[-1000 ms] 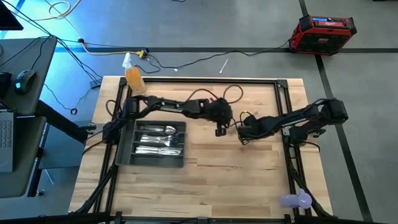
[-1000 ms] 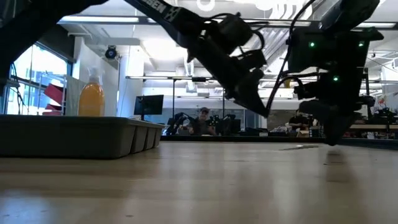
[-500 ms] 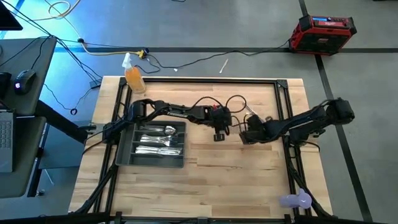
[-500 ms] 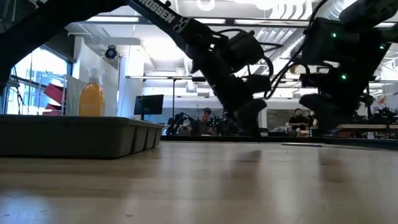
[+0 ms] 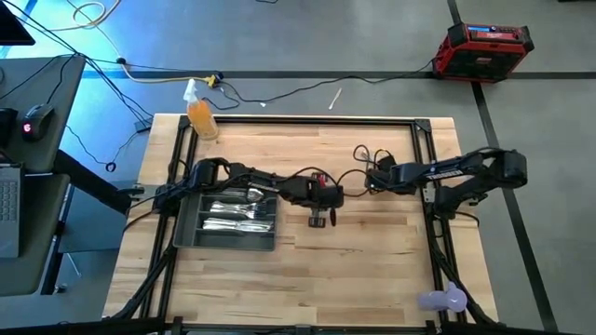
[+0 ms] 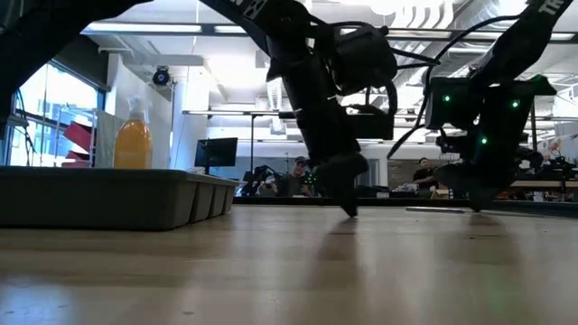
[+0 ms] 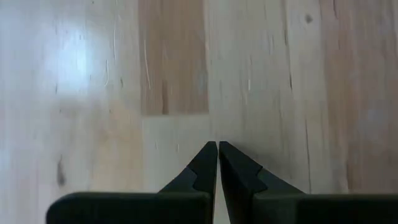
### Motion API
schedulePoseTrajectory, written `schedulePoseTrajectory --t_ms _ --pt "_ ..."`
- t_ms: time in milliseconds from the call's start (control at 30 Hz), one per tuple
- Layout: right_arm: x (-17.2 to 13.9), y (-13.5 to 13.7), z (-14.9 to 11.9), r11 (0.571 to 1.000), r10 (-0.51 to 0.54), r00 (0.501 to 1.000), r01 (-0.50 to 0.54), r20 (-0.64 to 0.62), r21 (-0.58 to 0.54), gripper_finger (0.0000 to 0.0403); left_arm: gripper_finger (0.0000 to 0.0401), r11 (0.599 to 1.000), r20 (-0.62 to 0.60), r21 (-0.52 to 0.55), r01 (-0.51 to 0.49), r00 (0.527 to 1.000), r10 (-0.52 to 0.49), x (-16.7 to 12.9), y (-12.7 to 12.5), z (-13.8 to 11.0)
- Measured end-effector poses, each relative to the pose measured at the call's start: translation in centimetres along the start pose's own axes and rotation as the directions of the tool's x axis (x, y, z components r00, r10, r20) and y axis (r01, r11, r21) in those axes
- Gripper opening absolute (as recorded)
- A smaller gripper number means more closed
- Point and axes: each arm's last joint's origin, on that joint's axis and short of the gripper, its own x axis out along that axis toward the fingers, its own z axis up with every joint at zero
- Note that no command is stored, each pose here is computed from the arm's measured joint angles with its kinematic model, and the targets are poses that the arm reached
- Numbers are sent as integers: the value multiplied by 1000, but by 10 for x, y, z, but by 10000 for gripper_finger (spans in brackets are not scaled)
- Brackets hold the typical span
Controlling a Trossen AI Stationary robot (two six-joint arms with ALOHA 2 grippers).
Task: Sort silverware
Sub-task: Put the silver knife into the black silverware tray
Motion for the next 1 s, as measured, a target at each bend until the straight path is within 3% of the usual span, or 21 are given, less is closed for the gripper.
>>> schedulePoseTrajectory --t_ms 100,200,367,633,833,1000 --pt "-1 10 -3 999 31 999 -31 25 -22 0 0 1000 -12 -4 -19 1000 18 0 1 -1" --pt "-11 25 -7 991 134 991 -133 24 -32 0 0 1000 -16 -5 -25 1000 25 0 1 -1" --pt "-41 53 -14 941 327 945 -327 -16 -86 0 0 1000 -18 -5 -26 1000 26 0 1 -2" --pt "-71 70 -17 874 455 889 -458 -57 -159 5 0 1000 35 -11 -10 999 10 12 -4 -11" --pt "-59 63 -26 864 443 878 -473 -183 -176 72 0 999 126 6 39 991 -40 20 -12 -12" --pt "-48 61 -31 810 526 818 -565 -230 -155 144 0 996 220 25 87 971 -90 19 -19 -4"
